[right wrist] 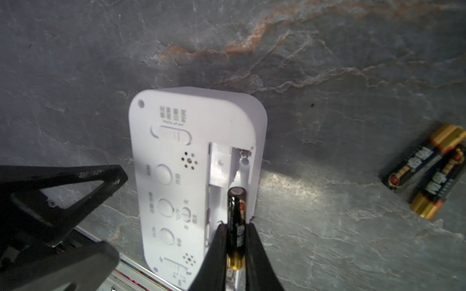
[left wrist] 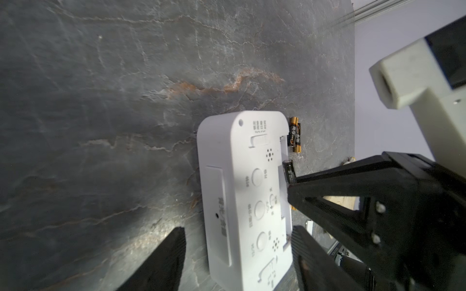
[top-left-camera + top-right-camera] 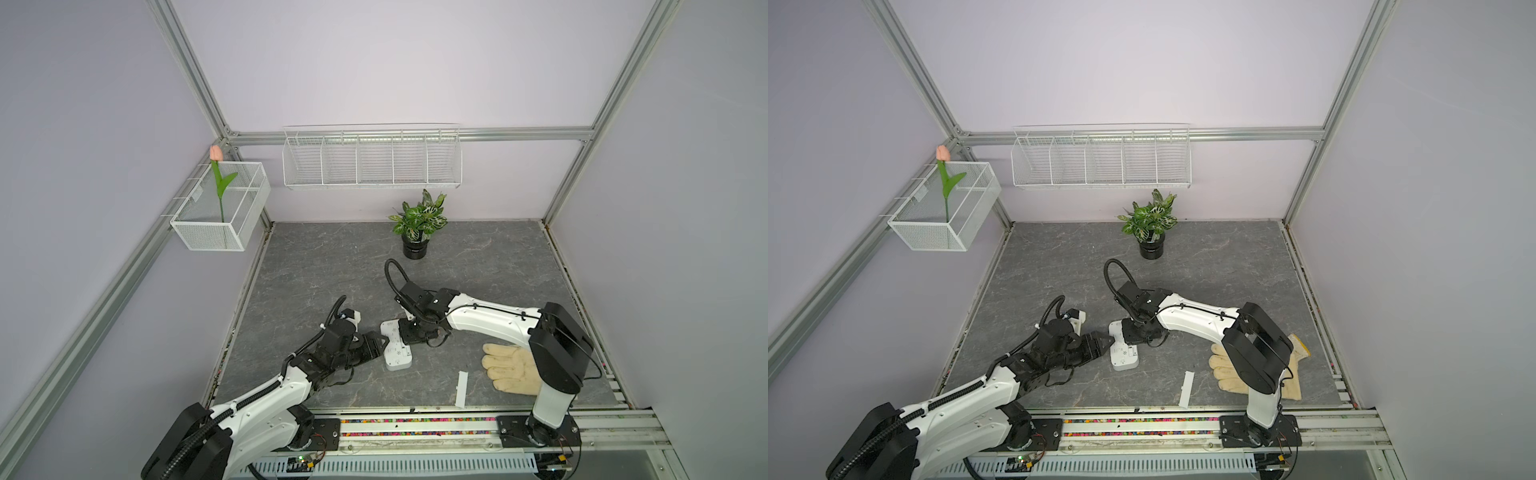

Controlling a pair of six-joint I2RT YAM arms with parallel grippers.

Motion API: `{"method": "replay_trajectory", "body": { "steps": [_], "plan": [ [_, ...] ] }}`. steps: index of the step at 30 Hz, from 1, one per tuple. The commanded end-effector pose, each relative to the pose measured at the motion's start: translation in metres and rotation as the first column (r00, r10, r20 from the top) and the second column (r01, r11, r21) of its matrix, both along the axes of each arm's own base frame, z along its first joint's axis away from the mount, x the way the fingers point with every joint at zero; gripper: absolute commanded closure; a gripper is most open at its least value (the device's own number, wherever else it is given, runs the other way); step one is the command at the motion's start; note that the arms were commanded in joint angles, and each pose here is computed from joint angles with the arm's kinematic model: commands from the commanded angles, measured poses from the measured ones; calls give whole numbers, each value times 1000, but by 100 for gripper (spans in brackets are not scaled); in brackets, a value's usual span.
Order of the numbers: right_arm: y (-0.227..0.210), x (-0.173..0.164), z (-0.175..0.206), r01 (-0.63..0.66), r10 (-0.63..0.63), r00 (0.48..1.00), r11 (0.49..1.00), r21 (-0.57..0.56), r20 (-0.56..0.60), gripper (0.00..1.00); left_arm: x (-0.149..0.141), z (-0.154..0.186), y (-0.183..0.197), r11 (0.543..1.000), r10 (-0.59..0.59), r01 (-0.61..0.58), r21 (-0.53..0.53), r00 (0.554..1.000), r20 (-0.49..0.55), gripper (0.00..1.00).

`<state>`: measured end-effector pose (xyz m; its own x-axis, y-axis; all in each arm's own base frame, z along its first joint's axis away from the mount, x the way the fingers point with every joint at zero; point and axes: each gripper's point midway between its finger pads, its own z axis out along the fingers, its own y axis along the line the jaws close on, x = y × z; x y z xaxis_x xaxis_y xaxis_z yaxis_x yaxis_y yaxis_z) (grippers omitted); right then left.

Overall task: Insert the battery into the alarm
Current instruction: Install the battery in the alarm.

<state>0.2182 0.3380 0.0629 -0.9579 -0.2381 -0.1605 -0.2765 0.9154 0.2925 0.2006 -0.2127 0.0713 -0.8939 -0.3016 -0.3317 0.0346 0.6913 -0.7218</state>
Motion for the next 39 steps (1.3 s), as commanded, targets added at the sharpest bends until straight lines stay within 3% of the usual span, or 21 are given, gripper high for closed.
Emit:
{"method": "replay_trajectory", "body": {
  "steps": [1, 39],
  "plan": [
    [-3, -1, -6, -2, 2, 1000, 999, -37, -7, 82, 1, -2, 2, 1000, 13, -13, -3, 1000, 3, 32],
    [1, 1, -3, 0, -1, 1000, 999, -44, -16, 75, -2, -4, 4, 1000, 20, -20, -10, 1000, 3, 32]
  ]
}}
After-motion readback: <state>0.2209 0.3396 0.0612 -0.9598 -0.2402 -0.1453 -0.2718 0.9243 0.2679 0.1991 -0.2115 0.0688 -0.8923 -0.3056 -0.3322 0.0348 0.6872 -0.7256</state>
